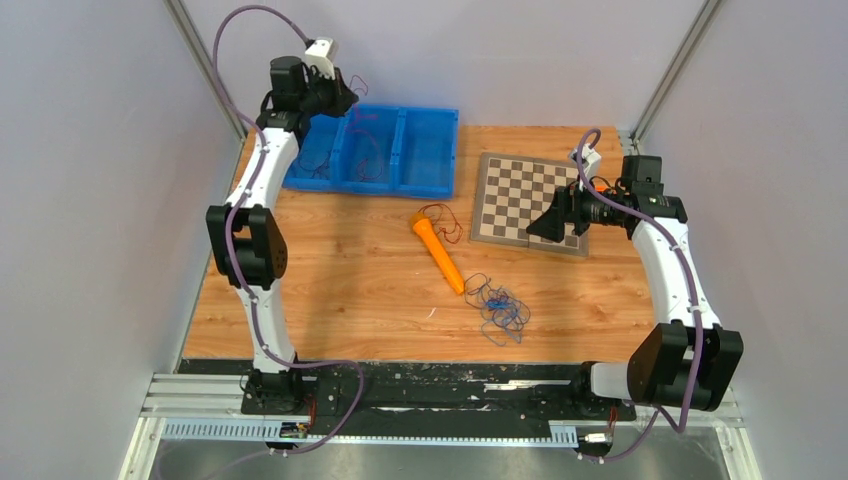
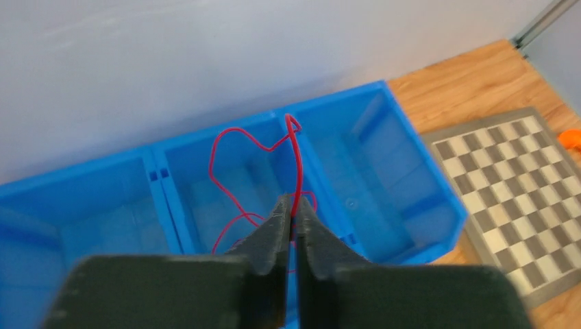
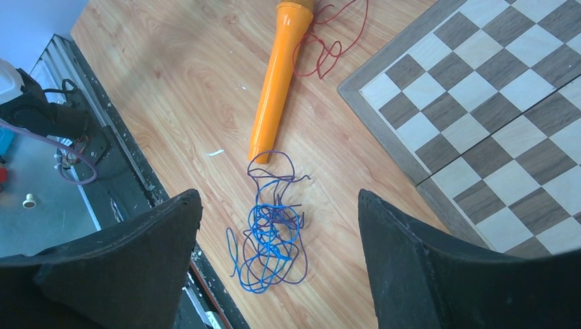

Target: Untangle the cables

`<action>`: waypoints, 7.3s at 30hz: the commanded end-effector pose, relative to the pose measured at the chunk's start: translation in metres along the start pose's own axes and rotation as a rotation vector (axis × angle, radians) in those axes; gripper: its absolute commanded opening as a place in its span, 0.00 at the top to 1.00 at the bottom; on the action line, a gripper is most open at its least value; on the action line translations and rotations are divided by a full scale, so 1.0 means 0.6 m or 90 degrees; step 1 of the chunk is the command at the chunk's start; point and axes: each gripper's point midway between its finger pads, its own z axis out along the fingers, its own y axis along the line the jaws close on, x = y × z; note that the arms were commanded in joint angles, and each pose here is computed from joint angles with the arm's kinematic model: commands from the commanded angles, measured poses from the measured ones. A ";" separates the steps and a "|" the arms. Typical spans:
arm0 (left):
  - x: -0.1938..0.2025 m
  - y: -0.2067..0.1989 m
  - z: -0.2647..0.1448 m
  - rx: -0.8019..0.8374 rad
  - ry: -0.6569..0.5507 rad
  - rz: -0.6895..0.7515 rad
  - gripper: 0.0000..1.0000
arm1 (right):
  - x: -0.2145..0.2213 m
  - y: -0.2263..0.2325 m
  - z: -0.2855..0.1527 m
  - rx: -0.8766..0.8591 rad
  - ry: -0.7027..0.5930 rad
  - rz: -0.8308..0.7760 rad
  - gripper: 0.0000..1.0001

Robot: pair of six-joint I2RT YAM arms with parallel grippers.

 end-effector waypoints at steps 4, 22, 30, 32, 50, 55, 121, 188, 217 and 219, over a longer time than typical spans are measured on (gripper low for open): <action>0.052 0.021 0.001 -0.033 0.082 -0.012 0.39 | -0.012 0.000 -0.002 0.005 -0.008 -0.031 0.17; 0.241 -0.309 -0.125 0.313 0.313 0.209 0.06 | 0.023 -0.006 0.053 0.020 0.046 -0.001 0.17; 0.368 -0.416 -0.068 0.354 0.408 0.263 0.00 | 0.041 -0.029 0.021 0.073 0.049 0.017 0.13; 0.410 -0.421 -0.050 0.346 0.445 0.266 0.00 | 0.046 -0.039 0.009 0.087 0.050 0.023 0.12; 0.478 -0.418 0.021 0.254 0.500 0.315 0.80 | 0.046 -0.058 -0.040 0.133 0.044 0.020 0.12; 0.289 -0.479 -0.032 0.307 0.377 0.289 1.00 | 0.044 -0.055 -0.041 0.129 0.041 0.019 0.12; 0.015 -0.192 -0.230 0.079 0.093 0.018 0.00 | 0.288 0.064 0.097 -0.063 0.417 -0.183 0.06; 0.200 -0.662 -0.395 0.671 0.209 -0.105 0.59 | 0.036 0.300 0.061 -0.238 0.051 -0.503 0.95; -0.100 -0.545 -0.464 0.549 -0.068 0.021 1.00 | 0.213 -0.011 0.073 -0.035 0.221 -0.266 0.95; -0.116 -0.536 -0.473 0.534 -0.087 0.037 1.00 | 0.221 -0.014 0.072 -0.034 0.227 -0.264 0.98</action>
